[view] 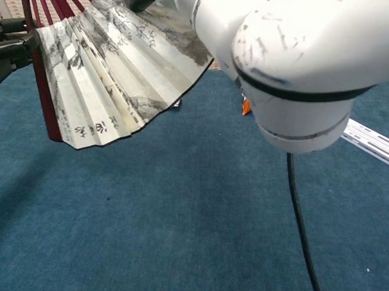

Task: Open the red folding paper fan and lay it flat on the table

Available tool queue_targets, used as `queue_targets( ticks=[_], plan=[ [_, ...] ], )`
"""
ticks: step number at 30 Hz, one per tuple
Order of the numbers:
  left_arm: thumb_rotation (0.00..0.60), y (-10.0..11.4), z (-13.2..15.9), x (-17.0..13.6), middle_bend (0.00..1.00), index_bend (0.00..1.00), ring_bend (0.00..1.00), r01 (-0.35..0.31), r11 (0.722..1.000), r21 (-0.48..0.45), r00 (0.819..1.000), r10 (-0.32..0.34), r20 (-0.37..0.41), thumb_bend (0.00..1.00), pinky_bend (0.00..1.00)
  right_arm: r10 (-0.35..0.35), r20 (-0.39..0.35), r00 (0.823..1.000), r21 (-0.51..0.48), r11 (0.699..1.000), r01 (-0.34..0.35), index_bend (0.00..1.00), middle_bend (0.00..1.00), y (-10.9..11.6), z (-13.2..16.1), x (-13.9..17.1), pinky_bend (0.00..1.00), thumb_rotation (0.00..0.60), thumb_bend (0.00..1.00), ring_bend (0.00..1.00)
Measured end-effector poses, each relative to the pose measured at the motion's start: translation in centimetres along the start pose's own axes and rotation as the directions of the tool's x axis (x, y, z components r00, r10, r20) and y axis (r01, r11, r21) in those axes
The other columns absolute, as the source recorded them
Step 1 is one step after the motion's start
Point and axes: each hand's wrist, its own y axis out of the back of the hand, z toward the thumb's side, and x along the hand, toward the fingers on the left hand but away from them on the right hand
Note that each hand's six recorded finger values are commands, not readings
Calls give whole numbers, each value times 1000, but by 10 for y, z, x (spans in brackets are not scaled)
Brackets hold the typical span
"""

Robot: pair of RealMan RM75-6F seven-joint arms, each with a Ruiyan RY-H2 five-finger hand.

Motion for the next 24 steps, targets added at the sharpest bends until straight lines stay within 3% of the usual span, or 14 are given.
queue_targets(
  ticks=[11,24],
  plan=[
    [600,23,5,9,833,734,479,-37,979,201,997,24,71,907,239,-18,-4,1000,35,999,18,683,135,30,-24,5,75,600,657,0],
    [600,43,11,19,822,734,478,-102,891,442,983,22,183,906,231,-27,-53,998,103,994,32,678,135,49,-29,14,83,600,657,0]
  ],
)
